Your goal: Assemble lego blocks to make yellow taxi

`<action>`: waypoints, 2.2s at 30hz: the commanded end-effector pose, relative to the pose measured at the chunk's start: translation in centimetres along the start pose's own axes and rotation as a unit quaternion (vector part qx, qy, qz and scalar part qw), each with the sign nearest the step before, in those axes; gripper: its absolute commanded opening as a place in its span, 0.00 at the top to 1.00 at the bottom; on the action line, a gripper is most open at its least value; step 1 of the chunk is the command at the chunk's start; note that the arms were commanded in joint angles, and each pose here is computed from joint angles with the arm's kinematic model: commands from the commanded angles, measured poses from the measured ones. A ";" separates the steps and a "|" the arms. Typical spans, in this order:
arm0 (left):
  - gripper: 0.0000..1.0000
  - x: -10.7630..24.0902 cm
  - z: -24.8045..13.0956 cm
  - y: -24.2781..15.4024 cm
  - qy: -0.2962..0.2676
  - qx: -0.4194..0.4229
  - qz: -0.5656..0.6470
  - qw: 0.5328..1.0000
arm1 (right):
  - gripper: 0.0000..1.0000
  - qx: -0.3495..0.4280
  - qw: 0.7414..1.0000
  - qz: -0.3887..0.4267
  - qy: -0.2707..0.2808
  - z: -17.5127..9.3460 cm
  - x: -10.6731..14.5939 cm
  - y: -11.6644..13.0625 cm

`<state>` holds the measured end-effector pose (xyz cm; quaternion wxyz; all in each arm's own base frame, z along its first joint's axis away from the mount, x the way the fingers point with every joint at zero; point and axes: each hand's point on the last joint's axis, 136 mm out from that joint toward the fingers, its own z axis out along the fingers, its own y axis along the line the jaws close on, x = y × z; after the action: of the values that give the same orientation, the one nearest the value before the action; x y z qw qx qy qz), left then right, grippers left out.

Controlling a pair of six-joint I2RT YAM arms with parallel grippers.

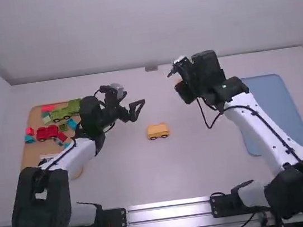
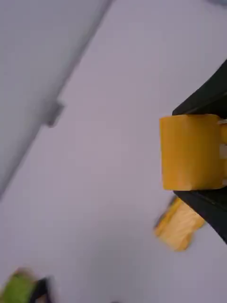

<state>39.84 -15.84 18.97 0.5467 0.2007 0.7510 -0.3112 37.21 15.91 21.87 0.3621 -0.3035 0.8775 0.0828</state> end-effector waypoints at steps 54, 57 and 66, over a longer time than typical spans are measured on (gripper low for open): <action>0.01 -1.8 -4.8 1.7 0.190 -0.113 0.106 0.969 | 0.01 -0.265 0.915 -0.300 0.056 5.9 7.5 3.7; 0.01 -1.3 -5.2 2.5 0.203 -0.138 0.103 0.964 | 0.01 -0.278 0.921 -0.271 -0.029 4.7 7.7 2.7; 0.01 0.9 -4.5 -3.2 0.198 0.079 0.247 0.945 | 0.01 -0.292 0.917 -0.198 -0.185 5.3 12.7 1.0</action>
<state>35.69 -13.43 19.90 0.4174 0.4002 0.8029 -0.1447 33.91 11.46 8.60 0.3962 -0.5554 0.6839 0.2585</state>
